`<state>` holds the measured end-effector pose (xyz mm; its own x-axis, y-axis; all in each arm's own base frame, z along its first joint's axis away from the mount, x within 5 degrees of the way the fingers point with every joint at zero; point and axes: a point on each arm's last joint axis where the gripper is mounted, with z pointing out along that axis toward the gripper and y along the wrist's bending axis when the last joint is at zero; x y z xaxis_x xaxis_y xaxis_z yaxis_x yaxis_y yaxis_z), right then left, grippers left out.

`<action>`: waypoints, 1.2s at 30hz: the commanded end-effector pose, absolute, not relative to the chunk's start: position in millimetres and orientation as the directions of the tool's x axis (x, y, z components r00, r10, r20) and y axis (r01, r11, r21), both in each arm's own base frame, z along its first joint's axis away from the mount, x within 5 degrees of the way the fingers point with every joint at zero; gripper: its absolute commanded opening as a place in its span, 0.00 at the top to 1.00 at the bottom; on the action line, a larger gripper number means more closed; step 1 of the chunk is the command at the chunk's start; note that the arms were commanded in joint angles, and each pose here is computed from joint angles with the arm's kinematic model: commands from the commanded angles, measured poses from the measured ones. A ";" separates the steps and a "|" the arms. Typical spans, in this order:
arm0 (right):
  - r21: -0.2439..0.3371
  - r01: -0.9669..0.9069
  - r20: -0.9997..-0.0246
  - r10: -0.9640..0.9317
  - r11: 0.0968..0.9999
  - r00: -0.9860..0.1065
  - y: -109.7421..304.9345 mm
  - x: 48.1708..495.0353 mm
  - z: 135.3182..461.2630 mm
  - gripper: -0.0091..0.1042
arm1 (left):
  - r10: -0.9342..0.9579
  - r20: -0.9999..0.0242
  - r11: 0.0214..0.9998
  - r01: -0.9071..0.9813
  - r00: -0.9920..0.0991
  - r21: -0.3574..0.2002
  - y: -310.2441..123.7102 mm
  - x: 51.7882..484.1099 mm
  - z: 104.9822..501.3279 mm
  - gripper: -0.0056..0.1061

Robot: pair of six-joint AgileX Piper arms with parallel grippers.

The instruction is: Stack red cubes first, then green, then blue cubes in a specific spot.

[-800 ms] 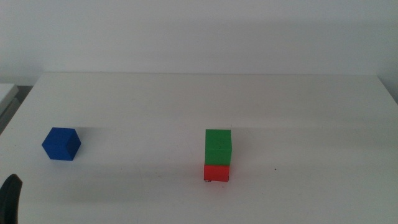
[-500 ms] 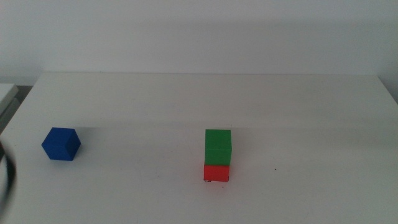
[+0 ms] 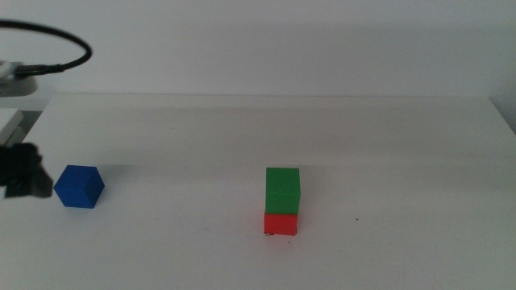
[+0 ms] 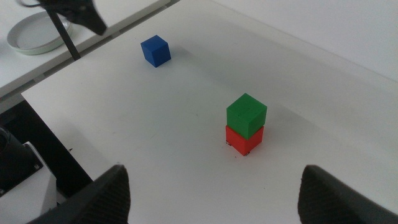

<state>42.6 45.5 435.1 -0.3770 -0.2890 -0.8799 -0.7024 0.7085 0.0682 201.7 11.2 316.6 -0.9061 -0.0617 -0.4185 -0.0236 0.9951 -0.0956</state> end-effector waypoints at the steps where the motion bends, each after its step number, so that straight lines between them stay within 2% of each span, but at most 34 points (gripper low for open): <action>1: 0.056 -0.703 -0.884 -0.292 0.709 -0.365 45.4 43.4 435.3 0.20 | -0.076 -0.411 0.995 -0.042 -0.909 -0.090 16.3 223.4 309.4 0.11; 4: 0.056 -0.703 -0.884 -0.292 0.709 -0.365 45.4 43.4 435.3 0.20 | 0.020 -0.373 0.999 0.033 -0.928 -0.027 22.5 247.3 304.2 0.11; 6: 0.056 -0.703 -0.884 -0.292 0.709 -0.365 45.4 43.4 435.3 0.20 | 0.038 -0.335 0.999 0.042 -0.941 -0.005 26.6 263.5 303.2 0.11; 11: 0.056 -0.703 -0.884 -0.292 0.709 -0.365 45.4 43.4 435.3 0.20 | 0.054 -0.276 0.998 0.060 -0.960 -0.012 32.0 309.2 293.0 0.11; 19: 0.056 -0.703 -0.884 -0.292 0.709 -0.365 45.4 43.4 435.3 0.20 | 0.071 -0.204 0.997 0.077 -0.976 -0.023 37.5 355.6 260.1 0.11; 26: 0.056 -0.703 -0.884 -0.292 0.709 -0.365 45.4 43.4 435.3 0.20 | 0.083 -0.154 0.994 0.093 -0.985 -0.056 36.8 368.6 235.2 0.11; 36: 0.056 -0.703 -0.884 -0.292 0.709 -0.365 45.4 43.4 435.3 0.20 | 0.090 -0.152 0.993 0.099 -0.984 -0.059 38.2 382.4 207.9 0.11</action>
<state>42.6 45.5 435.1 -0.3770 -0.2890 -0.8799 -0.7024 0.7085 0.0682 378.9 37.8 208.6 -0.9868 0.0957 -0.1307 0.1030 0.9934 -0.0508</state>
